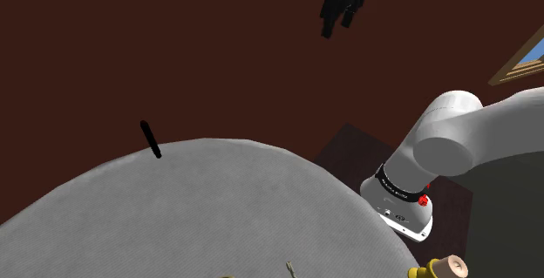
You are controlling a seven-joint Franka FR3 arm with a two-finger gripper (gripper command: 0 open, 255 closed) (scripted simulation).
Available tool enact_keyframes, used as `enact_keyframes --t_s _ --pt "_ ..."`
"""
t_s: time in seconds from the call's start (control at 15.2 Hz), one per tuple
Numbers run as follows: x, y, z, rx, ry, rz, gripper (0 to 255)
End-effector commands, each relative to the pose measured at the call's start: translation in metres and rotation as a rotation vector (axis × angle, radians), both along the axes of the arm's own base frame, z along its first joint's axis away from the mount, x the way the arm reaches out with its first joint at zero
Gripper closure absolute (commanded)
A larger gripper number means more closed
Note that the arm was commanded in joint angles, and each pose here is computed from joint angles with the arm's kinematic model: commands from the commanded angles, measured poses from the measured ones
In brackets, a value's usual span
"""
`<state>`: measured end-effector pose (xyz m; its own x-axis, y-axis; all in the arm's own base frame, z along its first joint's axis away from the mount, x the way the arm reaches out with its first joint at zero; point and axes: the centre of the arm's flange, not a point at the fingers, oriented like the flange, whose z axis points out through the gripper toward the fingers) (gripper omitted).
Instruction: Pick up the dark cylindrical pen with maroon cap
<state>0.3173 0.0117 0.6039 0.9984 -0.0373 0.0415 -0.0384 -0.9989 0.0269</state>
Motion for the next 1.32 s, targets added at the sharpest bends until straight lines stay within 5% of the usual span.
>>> enact_keyframes --t_s 0.0,1.25 --pt "0.000 0.000 0.000 0.000 0.000 0.000 0" --pt "0.081 0.214 -0.092 0.008 -0.094 -0.142 0"
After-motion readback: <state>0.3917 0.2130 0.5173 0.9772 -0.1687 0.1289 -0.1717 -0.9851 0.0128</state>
